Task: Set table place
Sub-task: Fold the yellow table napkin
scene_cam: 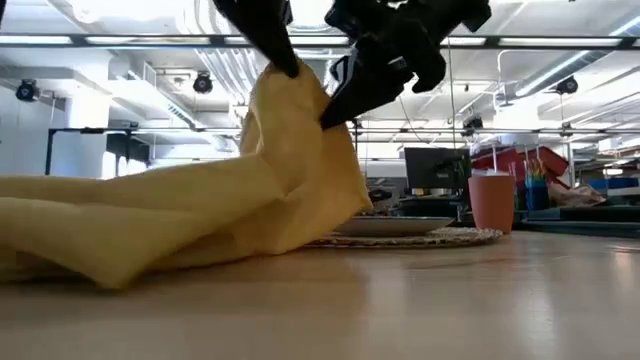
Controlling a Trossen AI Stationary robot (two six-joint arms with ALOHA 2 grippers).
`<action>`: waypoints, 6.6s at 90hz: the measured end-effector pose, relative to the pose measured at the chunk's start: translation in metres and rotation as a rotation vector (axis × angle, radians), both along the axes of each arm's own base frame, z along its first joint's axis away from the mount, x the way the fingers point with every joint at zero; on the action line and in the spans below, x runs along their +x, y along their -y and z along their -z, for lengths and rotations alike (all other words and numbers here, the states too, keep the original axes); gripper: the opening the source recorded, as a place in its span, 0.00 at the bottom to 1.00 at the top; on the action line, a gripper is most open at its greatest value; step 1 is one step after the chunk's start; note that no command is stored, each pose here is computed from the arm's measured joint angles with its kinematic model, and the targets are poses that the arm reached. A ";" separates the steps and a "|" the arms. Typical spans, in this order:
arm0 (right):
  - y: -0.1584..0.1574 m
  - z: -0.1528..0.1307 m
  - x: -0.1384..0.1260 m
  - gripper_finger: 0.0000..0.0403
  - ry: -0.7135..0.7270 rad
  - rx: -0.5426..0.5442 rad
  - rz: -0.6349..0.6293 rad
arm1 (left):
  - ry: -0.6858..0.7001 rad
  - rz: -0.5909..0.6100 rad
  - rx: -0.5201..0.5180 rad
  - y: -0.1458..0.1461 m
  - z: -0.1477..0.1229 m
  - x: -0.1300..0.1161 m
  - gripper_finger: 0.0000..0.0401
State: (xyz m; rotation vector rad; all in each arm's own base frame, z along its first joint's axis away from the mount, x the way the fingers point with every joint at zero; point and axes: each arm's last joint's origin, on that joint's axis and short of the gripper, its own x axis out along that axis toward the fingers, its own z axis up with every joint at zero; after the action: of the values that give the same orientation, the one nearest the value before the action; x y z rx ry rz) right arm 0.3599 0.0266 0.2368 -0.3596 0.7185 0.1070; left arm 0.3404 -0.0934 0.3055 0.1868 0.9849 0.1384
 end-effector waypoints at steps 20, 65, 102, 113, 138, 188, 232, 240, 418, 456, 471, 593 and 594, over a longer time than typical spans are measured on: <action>0.005 -0.023 -0.019 0.00 0.001 -0.079 0.098 | -0.001 -0.014 -0.012 -0.002 -0.017 -0.008 0.15; -0.025 -0.063 -0.047 0.00 0.131 -0.117 -0.039 | -0.016 -0.179 0.292 -0.016 0.002 -0.014 0.35; -0.042 -0.064 -0.054 0.00 0.109 -0.134 -0.078 | 0.061 -0.031 0.112 -0.019 0.060 -0.002 0.47; -0.042 -0.063 -0.055 0.00 0.096 -0.123 -0.068 | 0.014 -0.039 0.126 -0.024 0.081 -0.008 0.49; -0.042 -0.062 -0.054 0.00 0.098 -0.109 -0.057 | -0.052 -0.095 0.038 -0.036 0.110 -0.019 0.50; -0.042 -0.049 -0.057 0.00 0.061 -0.103 -0.050 | -0.205 -0.184 -0.012 -0.052 0.121 -0.034 0.32; -0.042 -0.036 -0.060 0.00 0.032 -0.071 -0.034 | -0.209 -0.319 -0.115 -0.083 0.126 -0.034 0.47; -0.042 -0.035 -0.060 0.00 0.027 -0.070 -0.032 | -0.191 -0.301 -0.201 -0.087 0.126 -0.030 0.51; -0.035 -0.058 -0.057 0.00 0.100 -0.167 0.172 | 0.015 -0.515 -0.164 -0.077 -0.035 -0.120 0.00; -0.028 -0.140 -0.064 0.00 0.186 -0.303 0.392 | 0.362 -0.385 -0.143 -0.044 -0.141 -0.183 0.00; -0.026 -0.167 -0.070 0.00 0.222 -0.277 0.414 | 0.342 -0.349 -0.083 -0.037 -0.157 -0.189 0.00; -0.080 -0.255 -0.142 0.00 0.240 -0.177 0.280 | 0.556 -0.067 -0.124 0.047 -0.219 -0.149 0.00; -0.080 -0.256 -0.142 0.00 0.241 -0.176 0.280 | 0.563 -0.060 -0.126 0.049 -0.220 -0.148 0.00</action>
State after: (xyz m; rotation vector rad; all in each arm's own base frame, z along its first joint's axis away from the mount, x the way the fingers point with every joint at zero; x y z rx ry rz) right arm 0.2179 0.1061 0.4923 -0.4280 0.5346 -0.2626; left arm 0.1926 -0.1425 0.5252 -0.0017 0.4358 0.1711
